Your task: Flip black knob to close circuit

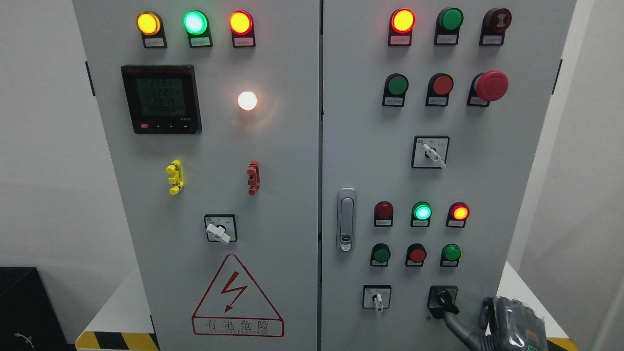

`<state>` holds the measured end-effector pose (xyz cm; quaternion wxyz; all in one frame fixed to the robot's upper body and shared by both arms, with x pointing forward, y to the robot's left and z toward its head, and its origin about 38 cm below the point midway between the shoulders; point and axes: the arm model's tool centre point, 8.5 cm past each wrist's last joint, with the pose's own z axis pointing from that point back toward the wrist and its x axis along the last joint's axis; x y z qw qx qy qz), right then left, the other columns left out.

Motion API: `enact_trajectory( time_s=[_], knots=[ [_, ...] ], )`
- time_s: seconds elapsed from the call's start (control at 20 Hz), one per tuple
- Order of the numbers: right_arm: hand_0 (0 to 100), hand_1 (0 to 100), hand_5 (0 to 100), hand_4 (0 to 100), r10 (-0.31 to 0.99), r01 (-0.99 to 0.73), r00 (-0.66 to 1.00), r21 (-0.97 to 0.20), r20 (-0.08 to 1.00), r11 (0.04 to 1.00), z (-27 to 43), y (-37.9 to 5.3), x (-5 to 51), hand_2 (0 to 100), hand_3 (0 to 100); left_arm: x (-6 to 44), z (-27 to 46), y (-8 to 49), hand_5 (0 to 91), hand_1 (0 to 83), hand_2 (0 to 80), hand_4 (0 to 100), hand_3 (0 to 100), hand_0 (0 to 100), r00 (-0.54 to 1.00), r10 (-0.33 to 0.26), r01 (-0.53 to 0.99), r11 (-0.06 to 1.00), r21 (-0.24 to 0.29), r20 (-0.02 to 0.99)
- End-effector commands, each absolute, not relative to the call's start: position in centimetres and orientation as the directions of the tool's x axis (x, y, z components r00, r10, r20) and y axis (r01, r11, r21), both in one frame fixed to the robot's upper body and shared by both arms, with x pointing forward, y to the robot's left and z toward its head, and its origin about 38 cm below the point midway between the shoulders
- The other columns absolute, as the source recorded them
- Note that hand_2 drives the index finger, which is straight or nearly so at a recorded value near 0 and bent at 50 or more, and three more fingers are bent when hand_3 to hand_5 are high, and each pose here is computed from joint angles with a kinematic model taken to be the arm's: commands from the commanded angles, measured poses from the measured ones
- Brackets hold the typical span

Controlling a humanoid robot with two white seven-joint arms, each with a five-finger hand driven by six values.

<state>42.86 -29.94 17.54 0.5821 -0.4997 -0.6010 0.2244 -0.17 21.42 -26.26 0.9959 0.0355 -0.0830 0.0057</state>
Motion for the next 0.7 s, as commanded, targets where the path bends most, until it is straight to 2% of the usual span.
enact_trajectory(
  time_s=[0.0,0.65],
  knots=[
    [0,24,85,77,0.864,0.342,0.164,-0.849,0.476,0.403,17.5,-29.4,42.8,77,94,-0.9,-26.2,21.3,0.0,55.6,0.0,0,0,12,0.989,-0.034,0.024,0.997,0.068,0.146],
    [0,24,85,77,0.877,0.324,0.131,-0.856,0.463,0.403,17.0,-27.8,42.2,77,94,-0.9,-26.2,21.3,0.0,55.6,0.0,0,0,12,0.989,-0.034,0.024,0.997,0.068,0.144]
  ],
)
